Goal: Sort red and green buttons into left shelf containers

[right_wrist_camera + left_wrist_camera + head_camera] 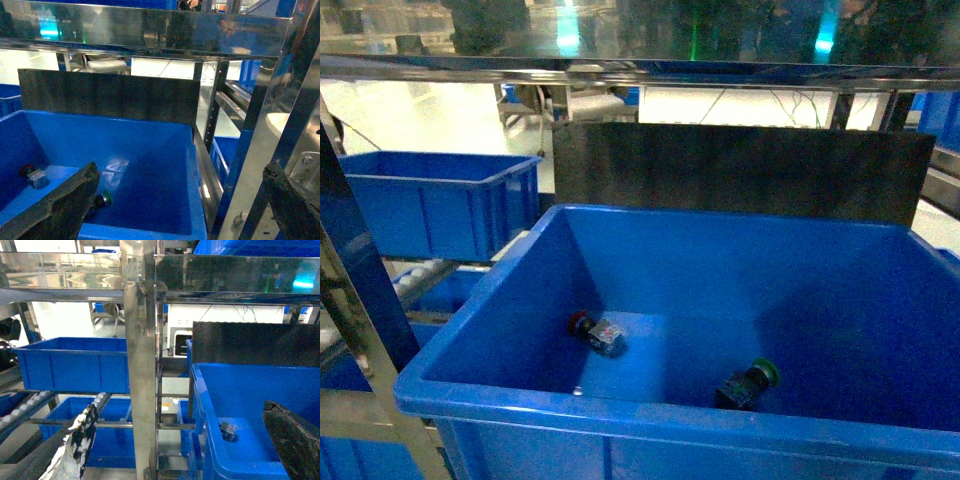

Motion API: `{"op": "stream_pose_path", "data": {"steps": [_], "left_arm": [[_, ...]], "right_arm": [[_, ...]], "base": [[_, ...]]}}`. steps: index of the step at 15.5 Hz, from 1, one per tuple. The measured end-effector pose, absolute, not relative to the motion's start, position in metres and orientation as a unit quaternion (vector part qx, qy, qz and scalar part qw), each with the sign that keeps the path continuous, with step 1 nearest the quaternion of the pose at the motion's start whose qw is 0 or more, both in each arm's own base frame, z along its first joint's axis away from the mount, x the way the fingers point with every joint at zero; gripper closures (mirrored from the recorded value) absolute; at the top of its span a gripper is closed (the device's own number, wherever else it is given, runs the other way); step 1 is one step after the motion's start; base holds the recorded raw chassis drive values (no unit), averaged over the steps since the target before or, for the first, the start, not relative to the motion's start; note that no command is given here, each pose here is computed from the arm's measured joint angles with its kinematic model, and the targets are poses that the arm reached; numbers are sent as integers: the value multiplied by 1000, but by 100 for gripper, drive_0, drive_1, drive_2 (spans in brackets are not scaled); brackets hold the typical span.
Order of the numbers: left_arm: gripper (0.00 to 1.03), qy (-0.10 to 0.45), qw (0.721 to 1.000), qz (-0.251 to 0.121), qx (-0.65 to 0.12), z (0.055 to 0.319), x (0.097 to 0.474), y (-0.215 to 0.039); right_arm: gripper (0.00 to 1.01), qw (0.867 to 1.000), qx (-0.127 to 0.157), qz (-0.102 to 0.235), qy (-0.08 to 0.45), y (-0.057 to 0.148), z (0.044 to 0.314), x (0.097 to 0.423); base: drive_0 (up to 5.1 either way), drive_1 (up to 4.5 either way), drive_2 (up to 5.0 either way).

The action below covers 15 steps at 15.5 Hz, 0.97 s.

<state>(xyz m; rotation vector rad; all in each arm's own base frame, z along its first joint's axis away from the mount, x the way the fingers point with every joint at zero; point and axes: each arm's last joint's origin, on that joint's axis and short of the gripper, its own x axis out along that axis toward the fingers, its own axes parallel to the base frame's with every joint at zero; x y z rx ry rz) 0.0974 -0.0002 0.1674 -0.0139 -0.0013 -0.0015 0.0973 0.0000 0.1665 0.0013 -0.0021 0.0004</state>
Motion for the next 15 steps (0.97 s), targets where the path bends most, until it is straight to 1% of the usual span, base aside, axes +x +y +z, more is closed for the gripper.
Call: {"op": "stream_pose_path", "data": {"steps": [15], "left_arm": [[5,-1,1000,-1,-7,167,97,0]], "right_arm": [[3,1000,1,0,-1,0,166,97]], "base": [[0,0,0]]}}
